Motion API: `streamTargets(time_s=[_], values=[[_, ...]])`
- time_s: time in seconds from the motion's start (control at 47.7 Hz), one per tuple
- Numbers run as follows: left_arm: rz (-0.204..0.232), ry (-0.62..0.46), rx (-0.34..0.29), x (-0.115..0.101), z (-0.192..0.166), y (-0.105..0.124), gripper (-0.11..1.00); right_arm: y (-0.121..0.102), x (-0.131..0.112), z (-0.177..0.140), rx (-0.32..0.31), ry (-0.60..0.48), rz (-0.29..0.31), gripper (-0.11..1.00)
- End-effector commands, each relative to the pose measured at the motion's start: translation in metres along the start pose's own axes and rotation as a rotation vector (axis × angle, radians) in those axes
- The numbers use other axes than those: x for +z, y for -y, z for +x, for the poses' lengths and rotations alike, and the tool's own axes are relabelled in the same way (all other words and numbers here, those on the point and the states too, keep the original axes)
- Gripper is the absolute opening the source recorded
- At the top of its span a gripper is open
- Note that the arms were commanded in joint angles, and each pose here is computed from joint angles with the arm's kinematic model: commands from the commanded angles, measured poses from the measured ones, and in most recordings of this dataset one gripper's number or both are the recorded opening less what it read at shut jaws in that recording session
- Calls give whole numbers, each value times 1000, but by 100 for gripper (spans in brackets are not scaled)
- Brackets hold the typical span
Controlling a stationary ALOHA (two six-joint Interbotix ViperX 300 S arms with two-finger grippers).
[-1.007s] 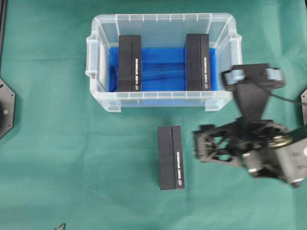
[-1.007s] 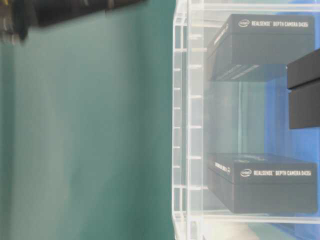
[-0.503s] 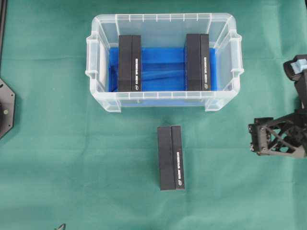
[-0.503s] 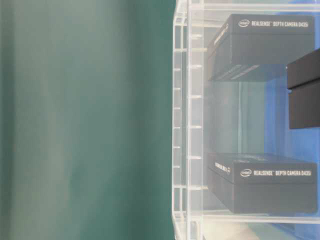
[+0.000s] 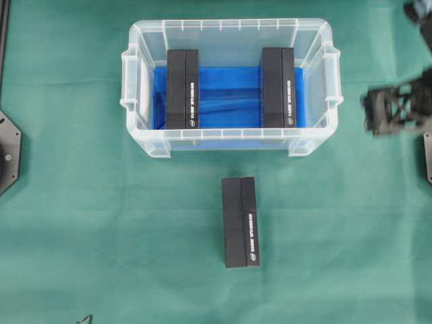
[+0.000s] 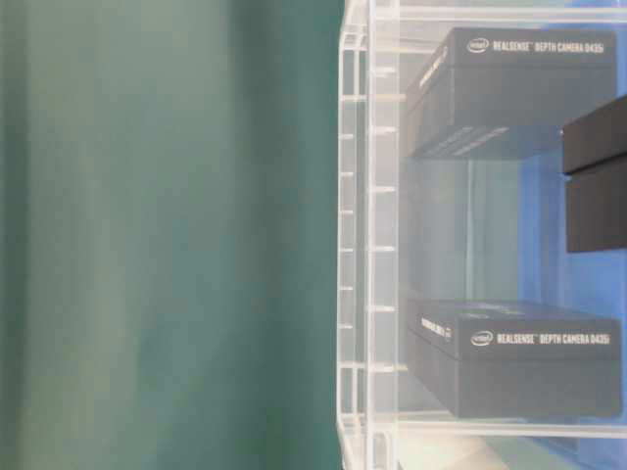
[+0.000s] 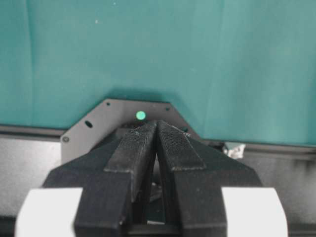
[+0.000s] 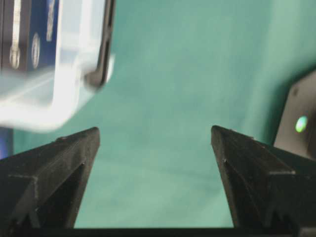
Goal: Take the box out of the case with the right arm.
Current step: 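Withdraw the right gripper to the right side, then move the open right gripper over the left black D435 box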
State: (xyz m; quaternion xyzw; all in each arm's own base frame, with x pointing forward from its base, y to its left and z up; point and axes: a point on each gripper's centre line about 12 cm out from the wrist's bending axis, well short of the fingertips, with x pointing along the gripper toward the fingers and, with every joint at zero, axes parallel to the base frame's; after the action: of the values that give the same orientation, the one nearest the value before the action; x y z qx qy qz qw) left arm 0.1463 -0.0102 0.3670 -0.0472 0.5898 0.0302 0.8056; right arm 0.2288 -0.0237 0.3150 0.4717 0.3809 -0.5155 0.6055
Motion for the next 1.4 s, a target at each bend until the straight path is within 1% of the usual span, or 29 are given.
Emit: streamTargets(time_s=[0.0,0.126,0.252,0.944,1.09,1.195,1.258,1.384], values=[[1,11,0,2,-3,0,0,1,18,-1,32,12,17,90],[1,11,0,2,-3,0,0,4,36,5,19,2,5,90],[1,10,1,2,-2,0,0,5,43,12,2,-18,-7,91],[1,8,1,3,-2,0,0,2,46,15,1,-20,-1,91],[1,5,0,3,-1,1,0,-9,46,18,21,-32,22,91],[1,6,0,3,-2,1,0,-24,46,21,49,-42,27,91],[3,5,2,3,-1,0,0,-35,48,22,67,-45,30,91],[3,8,0,3,-1,1,0,-66,50,26,94,-48,22,91]])
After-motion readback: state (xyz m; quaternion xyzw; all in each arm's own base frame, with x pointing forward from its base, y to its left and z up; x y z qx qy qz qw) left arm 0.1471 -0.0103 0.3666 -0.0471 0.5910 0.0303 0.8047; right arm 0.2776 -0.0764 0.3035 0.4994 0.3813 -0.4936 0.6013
